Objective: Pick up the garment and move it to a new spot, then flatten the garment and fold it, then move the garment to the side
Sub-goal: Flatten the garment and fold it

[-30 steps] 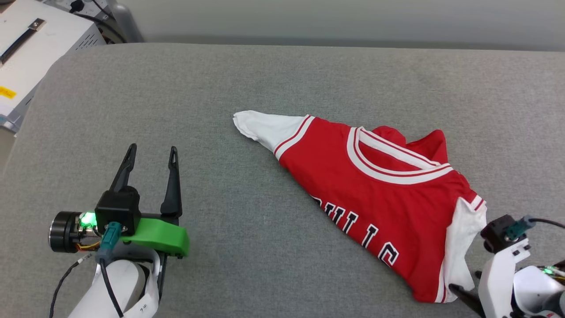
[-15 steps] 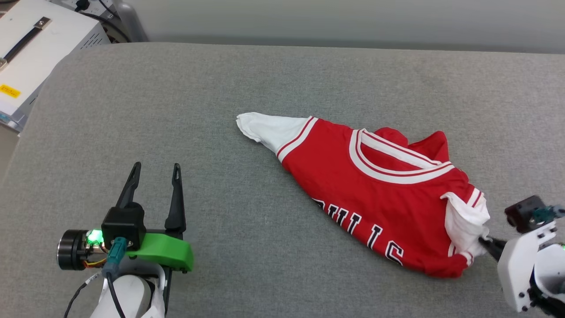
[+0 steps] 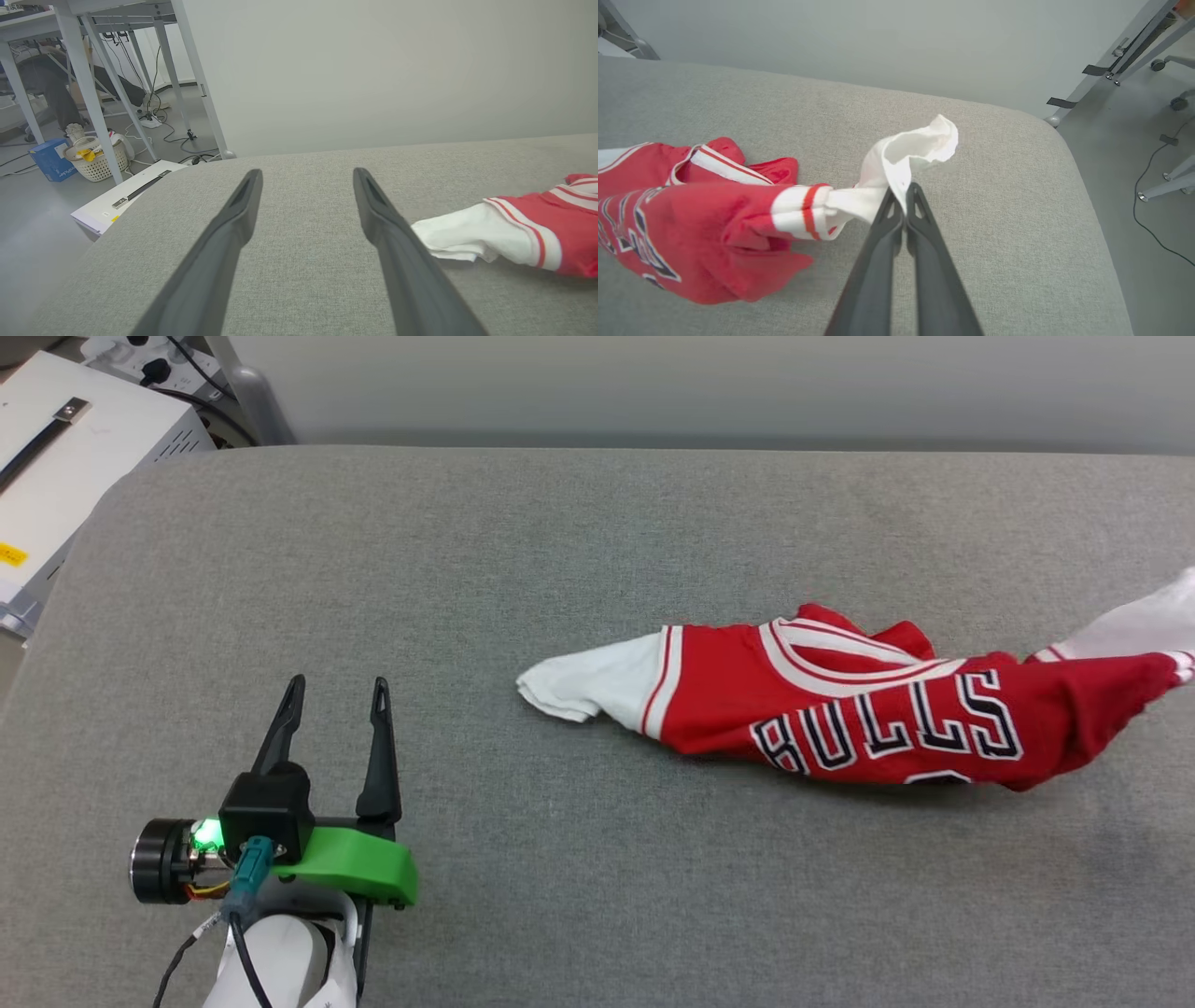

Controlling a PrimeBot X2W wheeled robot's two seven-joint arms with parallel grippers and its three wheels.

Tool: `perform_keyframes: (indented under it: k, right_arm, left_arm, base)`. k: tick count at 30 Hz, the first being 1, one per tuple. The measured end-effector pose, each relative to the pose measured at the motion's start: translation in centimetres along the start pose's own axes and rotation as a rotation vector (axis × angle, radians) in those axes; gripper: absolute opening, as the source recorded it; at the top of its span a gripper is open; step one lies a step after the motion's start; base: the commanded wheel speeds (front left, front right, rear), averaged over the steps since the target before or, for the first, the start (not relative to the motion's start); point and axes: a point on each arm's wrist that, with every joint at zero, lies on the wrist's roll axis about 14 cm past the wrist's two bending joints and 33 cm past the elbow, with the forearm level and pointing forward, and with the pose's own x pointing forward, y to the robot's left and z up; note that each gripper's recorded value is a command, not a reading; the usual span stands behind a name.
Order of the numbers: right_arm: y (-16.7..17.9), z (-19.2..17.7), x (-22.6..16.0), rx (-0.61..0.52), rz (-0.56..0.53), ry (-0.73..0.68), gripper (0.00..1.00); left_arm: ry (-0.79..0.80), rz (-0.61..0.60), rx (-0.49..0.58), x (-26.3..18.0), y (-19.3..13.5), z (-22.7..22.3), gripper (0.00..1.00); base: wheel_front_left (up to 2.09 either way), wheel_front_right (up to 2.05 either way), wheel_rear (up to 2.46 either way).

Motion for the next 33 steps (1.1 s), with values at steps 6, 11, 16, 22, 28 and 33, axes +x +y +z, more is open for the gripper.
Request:
perform_keyframes:
  k: [6, 11, 16, 22, 28, 33]
  right_arm:
    - [-4.6, -6.0, -1.4, 0.101, -0.167, 0.124, 0.0]
    - [-4.8, -14.5, -3.6, 0.241, -0.237, 0.325, 0.0]
    - [-4.3, -18.9, -4.9, 0.303, -0.265, 0.438, 0.18]
    - [-7.3, -14.3, -4.1, 0.217, -0.349, 0.184, 1.0]
    - [-6.5, -5.7, -3.5, 0.071, -0.352, -0.168, 1.0]
    - [-3.3, -0.7, -4.1, 0.017, -0.318, -0.359, 1.0]
  left_arm:
    - [0.01, 0.007, -0.012, -0.3, 0.0, -0.4, 1.0]
    - [0.023, 0.015, -0.023, -0.3, 0.2, -0.9, 1.0]
    - [0.029, 0.011, -0.015, -0.3, 0.2, -1.1, 1.0]
    - [0.024, 0.017, -0.011, -0.5, 0.6, -0.9, 1.0]
    - [-0.004, 0.016, -0.001, -0.7, 1.0, 0.2, 1.0]
    - [-0.026, -0.006, 0.0, -0.5, 0.6, 0.9, 1.0]
  base:
    - [0.0, 0.0, 0.0]
    - [0.0, 0.0, 0.0]
    - [0.0, 0.0, 0.0]
    - [0.0, 0.0, 0.0]
    - [0.0, 0.0, 0.0]
    - [0.0, 0.0, 0.0]
